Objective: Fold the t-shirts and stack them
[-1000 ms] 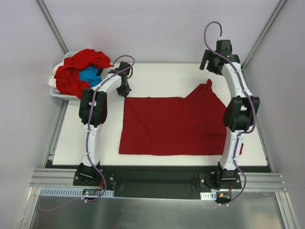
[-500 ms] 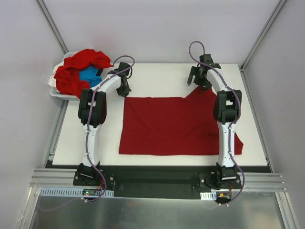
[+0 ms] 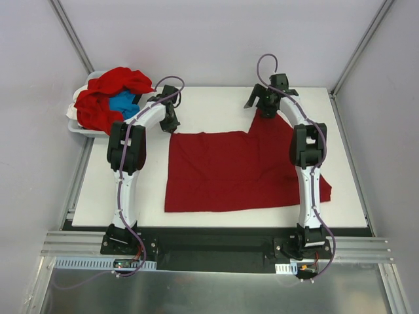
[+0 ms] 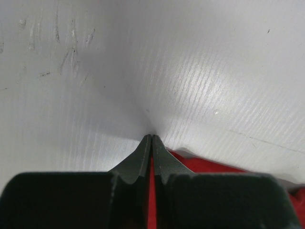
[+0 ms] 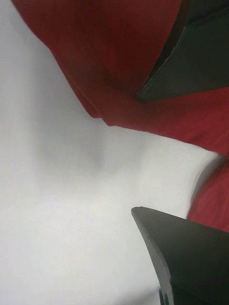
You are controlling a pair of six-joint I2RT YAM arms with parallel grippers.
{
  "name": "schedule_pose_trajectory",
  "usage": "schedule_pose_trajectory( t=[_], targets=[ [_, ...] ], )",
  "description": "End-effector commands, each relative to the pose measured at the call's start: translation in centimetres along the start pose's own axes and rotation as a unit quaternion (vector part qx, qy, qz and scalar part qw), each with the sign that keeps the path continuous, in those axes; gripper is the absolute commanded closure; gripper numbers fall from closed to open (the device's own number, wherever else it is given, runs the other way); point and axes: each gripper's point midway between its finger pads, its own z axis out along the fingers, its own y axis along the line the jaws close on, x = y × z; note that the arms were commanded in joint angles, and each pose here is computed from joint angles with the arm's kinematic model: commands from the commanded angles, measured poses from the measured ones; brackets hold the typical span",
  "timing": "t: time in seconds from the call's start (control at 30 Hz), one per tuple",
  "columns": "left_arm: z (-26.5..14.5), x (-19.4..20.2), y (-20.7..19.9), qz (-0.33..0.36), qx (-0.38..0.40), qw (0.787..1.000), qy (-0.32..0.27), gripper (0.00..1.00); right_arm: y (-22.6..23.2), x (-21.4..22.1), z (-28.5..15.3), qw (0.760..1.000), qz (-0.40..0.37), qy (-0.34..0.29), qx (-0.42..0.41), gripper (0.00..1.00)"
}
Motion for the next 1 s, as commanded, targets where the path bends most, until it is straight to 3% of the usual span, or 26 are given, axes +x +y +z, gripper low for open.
schedule_pose_trajectory(
  t=[0.0, 0.13, 0.37, 0.43, 0.57, 0.77, 0.87, 0.97],
  targets=[
    [-0.3, 1.1, 0.4, 0.000, 0.006, 1.000, 0.026, 1.00, 5.1, 2.0, 2.8, 0.992, 0.023, 0.022, -0.124, 0.04],
    [-0.4, 1.1, 0.2, -0.001, 0.010, 1.000, 0.025, 1.00, 4.5, -0.5, 1.2, 0.996, -0.001, -0.012, -0.092, 0.04],
    [-0.8, 0.7, 0.3, 0.009, 0.011, 1.000, 0.019, 1.00, 0.5, -10.0, -11.0, 0.985, -0.064, -0.162, 0.017, 0.04],
    [-0.9, 0.6, 0.3, 0.009, 0.011, 1.000, 0.018, 1.00, -0.3, -11.3, -12.1, 0.980, -0.066, -0.186, 0.020, 0.04],
    [-0.8, 0.5, 0.2, 0.010, 0.013, 1.000, 0.018, 1.00, -1.1, -10.7, -10.7, 0.983, -0.074, -0.165, 0.020, 0.04],
    [-0.9, 0.6, 0.3, 0.009, 0.013, 1.000, 0.019, 1.00, -6.4, -9.7, -7.3, 0.978, -0.089, -0.140, 0.128, 0.01],
    [-0.8, 0.6, 0.4, 0.013, 0.013, 1.000, 0.019, 1.00, -6.4, -9.6, -6.0, 0.984, -0.052, -0.132, 0.110, 0.12],
    [-0.8, 0.7, 0.4, 0.016, 0.013, 1.000, 0.021, 1.00, -5.6, -8.1, -4.6, 0.991, -0.032, -0.107, 0.080, 0.16]
  ],
)
